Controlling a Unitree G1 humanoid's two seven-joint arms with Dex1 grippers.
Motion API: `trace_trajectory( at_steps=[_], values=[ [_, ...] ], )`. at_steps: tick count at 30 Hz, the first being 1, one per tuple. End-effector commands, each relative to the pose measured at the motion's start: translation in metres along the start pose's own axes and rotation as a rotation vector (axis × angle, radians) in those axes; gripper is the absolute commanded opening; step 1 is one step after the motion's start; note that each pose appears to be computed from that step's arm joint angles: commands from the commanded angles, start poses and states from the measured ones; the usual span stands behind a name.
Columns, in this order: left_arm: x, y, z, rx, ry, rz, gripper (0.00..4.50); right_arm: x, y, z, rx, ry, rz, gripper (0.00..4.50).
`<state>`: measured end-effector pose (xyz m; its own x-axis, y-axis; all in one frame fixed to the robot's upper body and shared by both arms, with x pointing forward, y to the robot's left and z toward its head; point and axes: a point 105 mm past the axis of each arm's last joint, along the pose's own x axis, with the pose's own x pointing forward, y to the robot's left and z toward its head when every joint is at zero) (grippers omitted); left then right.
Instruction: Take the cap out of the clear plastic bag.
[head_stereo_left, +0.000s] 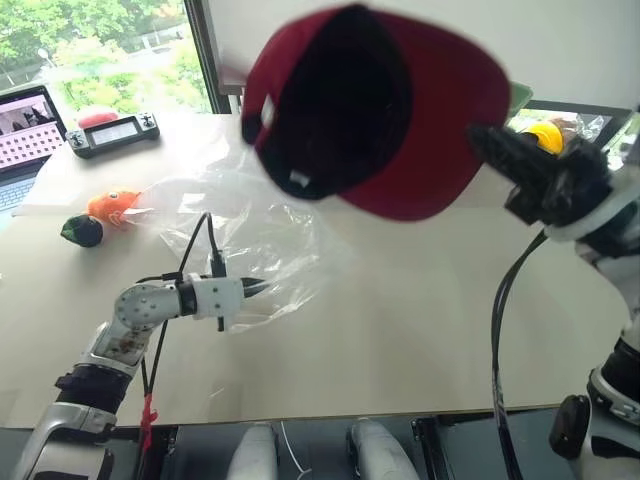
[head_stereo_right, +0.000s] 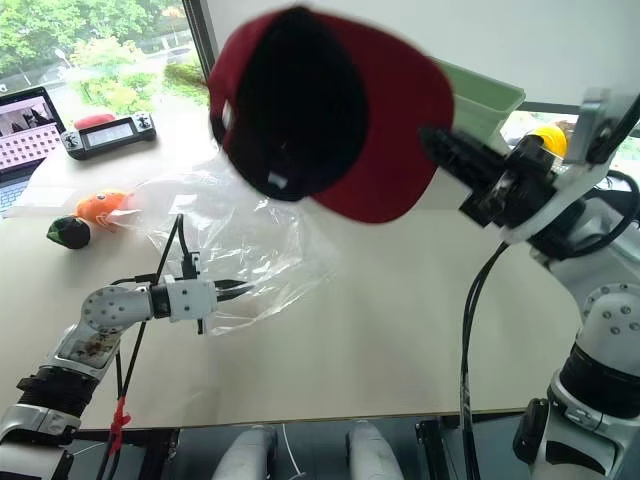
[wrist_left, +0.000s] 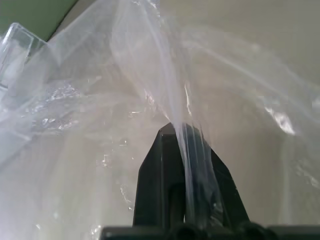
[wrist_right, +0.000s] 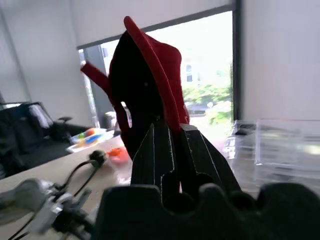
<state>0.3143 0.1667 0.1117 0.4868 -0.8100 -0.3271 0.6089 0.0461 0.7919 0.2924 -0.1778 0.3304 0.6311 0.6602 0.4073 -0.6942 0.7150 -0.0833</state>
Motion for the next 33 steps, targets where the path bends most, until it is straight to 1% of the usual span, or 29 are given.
trace_trajectory(
  at_steps=[1, 2, 3, 6, 11, 14, 16, 18, 20, 21, 22, 23, 24, 29, 30, 31, 32, 33],
  values=[
    [-0.002, 0.004, 0.016, 0.182, -0.113, 0.002, 0.0, 0.009, -0.018, 0.002, -0.33, 0.022, -0.178, 0.06],
    [-0.003, 0.004, 0.017, 0.201, -0.128, 0.002, 0.0, 0.012, -0.019, 0.0, -0.396, 0.037, -0.193, 0.06],
    [-0.004, 0.004, 0.018, 0.227, -0.145, -0.003, 0.0, 0.016, -0.016, -0.008, -0.516, 0.077, -0.194, 0.06],
    [-0.009, 0.006, 0.019, 0.29, -0.18, -0.01, 0.0, 0.029, 0.004, -0.034, -0.811, 0.15, -0.132, 0.06],
    [-0.009, 0.011, 0.016, 0.331, -0.199, -0.017, 0.0, 0.038, 0.023, -0.063, -1.094, 0.164, -0.097, 0.06],
    [-0.007, 0.007, 0.014, 0.334, -0.21, -0.058, 0.0, 0.035, 0.036, -0.091, -1.265, 0.196, -0.06, 0.06],
    [-0.005, 0.005, 0.014, 0.337, -0.218, -0.075, 0.0, 0.03, 0.044, -0.115, -1.318, 0.247, 0.007, 0.06],
    [-0.004, 0.004, 0.013, 0.334, -0.22, -0.089, 0.0, 0.017, 0.053, -0.151, -1.284, 0.338, 0.096, 0.06],
    [-0.003, 0.004, 0.013, 0.336, -0.224, -0.092, 0.0, 0.006, 0.064, -0.178, -1.217, 0.402, 0.157, 0.06],
    [-0.003, 0.004, 0.013, 0.337, -0.226, -0.092, 0.0, 0.003, 0.068, -0.185, -1.194, 0.413, 0.172, 0.06],
    [-0.002, 0.004, 0.013, 0.338, -0.231, -0.091, 0.0, -0.005, 0.073, -0.203, -1.146, 0.462, 0.205, 0.06],
    [-0.002, 0.004, 0.014, 0.339, -0.235, -0.09, 0.0, -0.01, 0.076, -0.215, -1.115, 0.495, 0.227, 0.06],
    [-0.001, 0.004, 0.015, 0.342, -0.241, -0.09, 0.0, -0.015, 0.077, -0.225, -1.082, 0.532, 0.24, 0.06],
    [-0.001, 0.0, 0.017, 0.328, -0.259, -0.085, 0.0, -0.029, 0.073, -0.251, -0.974, 0.641, 0.258, 0.06],
    [-0.001, -0.001, 0.017, 0.321, -0.264, -0.085, 0.0, -0.03, 0.072, -0.253, -0.956, 0.652, 0.256, 0.4],
    [-0.001, -0.001, 0.018, 0.315, -0.268, -0.081, 0.27, -0.03, 0.072, -0.253, -0.941, 0.648, 0.252, 0.76],
    [-0.001, -0.001, 0.018, 0.312, -0.271, -0.082, 0.55, -0.03, 0.071, -0.253, -0.926, 0.644, 0.245, 0.87],
    [0.0, -0.003, 0.019, 0.303, -0.274, -0.088, 0.71, -0.03, 0.071, -0.252, -0.915, 0.643, 0.243, 1.18]
  ],
)
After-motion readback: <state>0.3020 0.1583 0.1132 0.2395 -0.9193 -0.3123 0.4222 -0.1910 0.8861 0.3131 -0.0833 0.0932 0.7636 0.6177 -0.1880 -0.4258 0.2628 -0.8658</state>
